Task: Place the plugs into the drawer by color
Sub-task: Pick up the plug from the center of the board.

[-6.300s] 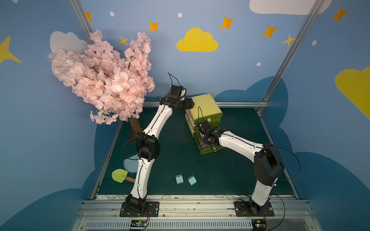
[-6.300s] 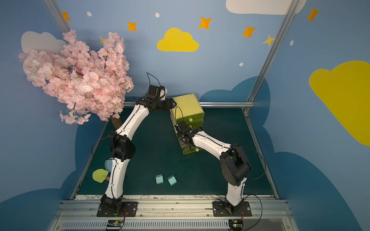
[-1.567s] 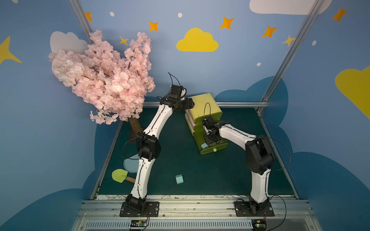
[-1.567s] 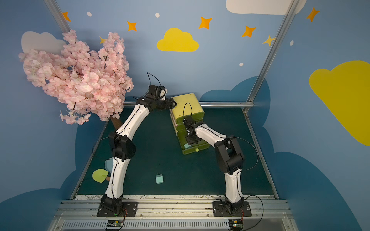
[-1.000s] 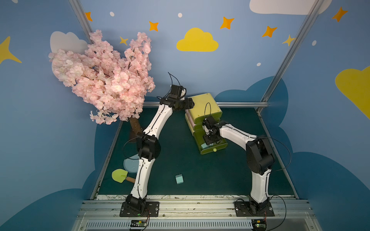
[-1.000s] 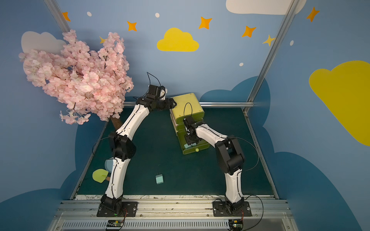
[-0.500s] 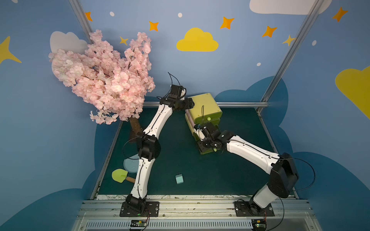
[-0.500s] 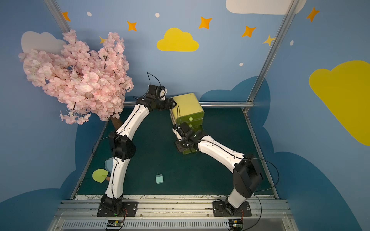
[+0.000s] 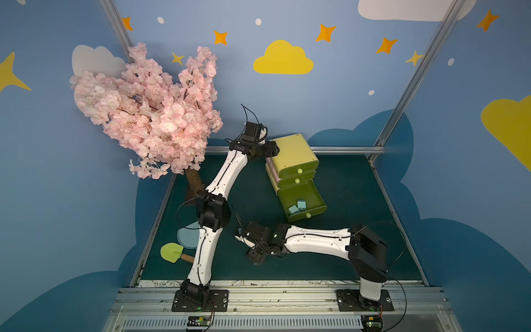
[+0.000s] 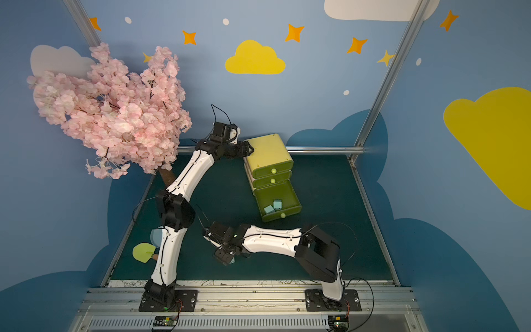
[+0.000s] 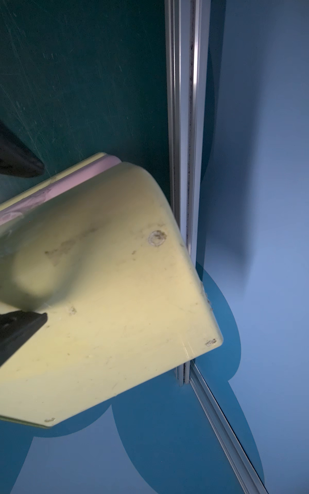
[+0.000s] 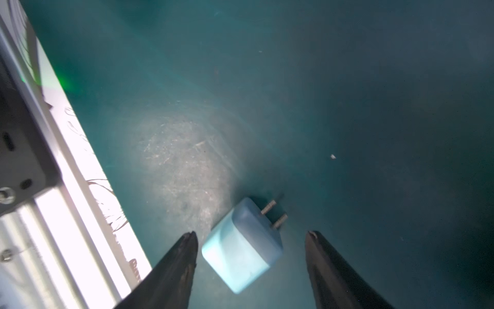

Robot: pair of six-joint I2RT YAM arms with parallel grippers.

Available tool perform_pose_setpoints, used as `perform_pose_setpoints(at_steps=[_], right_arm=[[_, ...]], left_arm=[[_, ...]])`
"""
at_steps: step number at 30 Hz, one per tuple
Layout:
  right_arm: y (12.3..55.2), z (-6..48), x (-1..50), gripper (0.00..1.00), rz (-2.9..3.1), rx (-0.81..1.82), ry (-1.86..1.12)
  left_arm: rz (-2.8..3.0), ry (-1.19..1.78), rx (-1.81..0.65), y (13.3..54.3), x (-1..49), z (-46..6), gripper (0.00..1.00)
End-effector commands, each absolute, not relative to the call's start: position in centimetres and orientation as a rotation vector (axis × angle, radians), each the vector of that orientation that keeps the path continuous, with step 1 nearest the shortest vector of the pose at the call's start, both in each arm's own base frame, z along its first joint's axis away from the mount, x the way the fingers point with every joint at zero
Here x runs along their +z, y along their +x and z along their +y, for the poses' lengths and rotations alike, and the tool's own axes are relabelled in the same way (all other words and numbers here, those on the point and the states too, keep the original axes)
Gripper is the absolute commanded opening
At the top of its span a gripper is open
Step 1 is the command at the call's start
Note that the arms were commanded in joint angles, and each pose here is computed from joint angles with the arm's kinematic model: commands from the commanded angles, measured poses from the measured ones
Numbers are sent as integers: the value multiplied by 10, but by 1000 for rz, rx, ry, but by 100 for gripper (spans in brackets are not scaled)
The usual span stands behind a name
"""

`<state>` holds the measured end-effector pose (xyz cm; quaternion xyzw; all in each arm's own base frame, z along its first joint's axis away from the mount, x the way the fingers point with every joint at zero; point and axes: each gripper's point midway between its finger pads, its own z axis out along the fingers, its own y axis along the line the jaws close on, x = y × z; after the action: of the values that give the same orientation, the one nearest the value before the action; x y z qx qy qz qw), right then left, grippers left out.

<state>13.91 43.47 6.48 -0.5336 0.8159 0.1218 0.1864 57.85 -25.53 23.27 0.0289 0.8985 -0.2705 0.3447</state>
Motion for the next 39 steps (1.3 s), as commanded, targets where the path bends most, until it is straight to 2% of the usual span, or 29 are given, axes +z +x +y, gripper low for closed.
perform_pose_setpoints(at_steps=[1, 7, 18, 26, 32, 35, 39], right_arm=[[146, 432, 62, 76, 2307, 239, -1508], [153, 422, 42, 79, 2378, 128, -1498], [149, 407, 27, 76, 2464, 107, -1469], [148, 404, 24, 63, 2498, 128, -1452], [153, 397, 35, 41, 2499, 126, -1403], [168, 385, 57, 38, 2497, 147, -1305], [209, 355, 101, 36, 2447, 179, -1114]], left_arm=[[2434, 78, -656, 567, 208, -250, 80], [2434, 80, -658, 567, 208, -251, 80], [2438, 81, -658, 566, 206, -252, 80], [2441, 85, -656, 565, 205, -253, 80], [2438, 88, -652, 565, 207, -253, 80], [2437, 91, -653, 564, 209, -254, 80], [2433, 95, -655, 565, 209, -256, 80]])
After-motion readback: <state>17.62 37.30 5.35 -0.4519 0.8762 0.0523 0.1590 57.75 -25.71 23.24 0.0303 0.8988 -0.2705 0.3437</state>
